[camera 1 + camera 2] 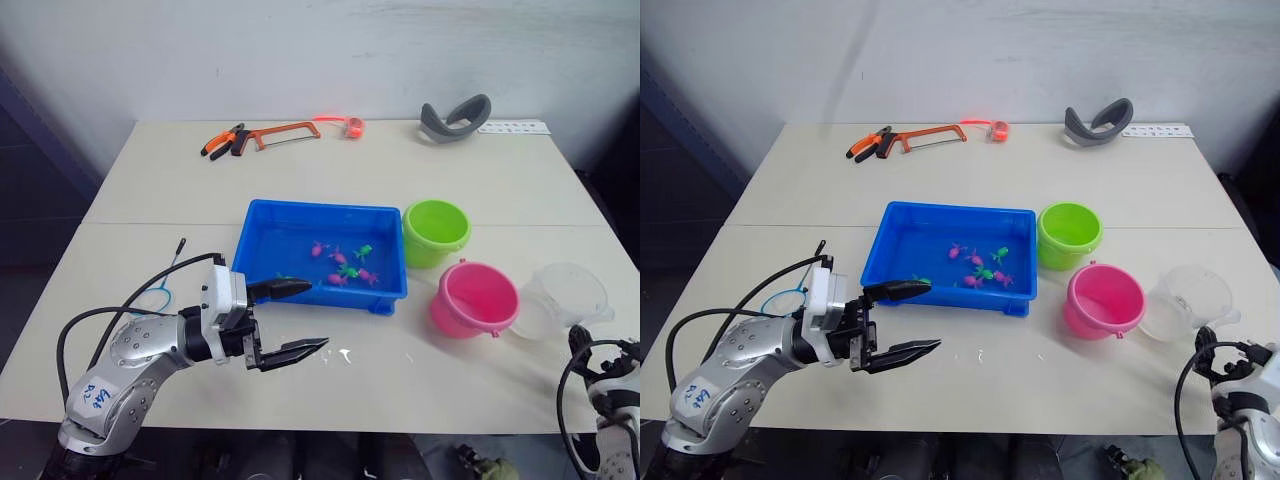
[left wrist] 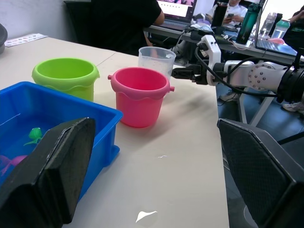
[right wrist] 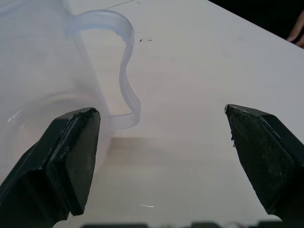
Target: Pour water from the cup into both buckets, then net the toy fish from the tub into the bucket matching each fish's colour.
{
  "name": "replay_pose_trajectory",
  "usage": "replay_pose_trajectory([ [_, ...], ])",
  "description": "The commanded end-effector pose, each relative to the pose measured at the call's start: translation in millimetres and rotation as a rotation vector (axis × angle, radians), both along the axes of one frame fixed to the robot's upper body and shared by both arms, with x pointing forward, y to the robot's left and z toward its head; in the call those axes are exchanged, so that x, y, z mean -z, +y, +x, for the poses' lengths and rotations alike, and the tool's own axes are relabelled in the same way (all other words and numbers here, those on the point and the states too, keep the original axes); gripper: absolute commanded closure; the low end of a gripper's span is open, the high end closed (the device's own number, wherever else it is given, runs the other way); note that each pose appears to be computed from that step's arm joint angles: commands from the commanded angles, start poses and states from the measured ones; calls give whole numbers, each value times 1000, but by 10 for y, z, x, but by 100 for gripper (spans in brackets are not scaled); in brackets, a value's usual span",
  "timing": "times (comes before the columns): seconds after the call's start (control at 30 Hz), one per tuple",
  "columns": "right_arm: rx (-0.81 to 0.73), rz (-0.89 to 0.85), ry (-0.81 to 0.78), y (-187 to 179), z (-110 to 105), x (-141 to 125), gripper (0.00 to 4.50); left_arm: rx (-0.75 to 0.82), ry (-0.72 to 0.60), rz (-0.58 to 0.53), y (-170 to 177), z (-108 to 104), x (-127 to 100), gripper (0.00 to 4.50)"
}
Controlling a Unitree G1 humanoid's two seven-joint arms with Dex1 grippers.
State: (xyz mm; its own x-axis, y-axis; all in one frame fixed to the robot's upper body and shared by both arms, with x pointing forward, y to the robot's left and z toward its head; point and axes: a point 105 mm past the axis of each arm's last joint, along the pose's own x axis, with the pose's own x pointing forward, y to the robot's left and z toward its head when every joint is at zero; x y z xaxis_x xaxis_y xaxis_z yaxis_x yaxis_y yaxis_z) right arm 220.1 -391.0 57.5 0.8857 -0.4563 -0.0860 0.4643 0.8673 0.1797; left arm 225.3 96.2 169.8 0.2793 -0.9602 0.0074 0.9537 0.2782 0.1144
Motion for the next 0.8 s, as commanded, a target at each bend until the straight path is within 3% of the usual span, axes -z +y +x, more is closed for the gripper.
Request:
replay_pose_trajectory([
  [0.03, 27, -55, -10, -102, -3, -82, 0, 11, -56, 1, -27, -7, -63, 3],
  [0.8, -70, -21, -72, -189, 394, -188, 0, -2, -71, -1, -52, 31, -31, 3],
])
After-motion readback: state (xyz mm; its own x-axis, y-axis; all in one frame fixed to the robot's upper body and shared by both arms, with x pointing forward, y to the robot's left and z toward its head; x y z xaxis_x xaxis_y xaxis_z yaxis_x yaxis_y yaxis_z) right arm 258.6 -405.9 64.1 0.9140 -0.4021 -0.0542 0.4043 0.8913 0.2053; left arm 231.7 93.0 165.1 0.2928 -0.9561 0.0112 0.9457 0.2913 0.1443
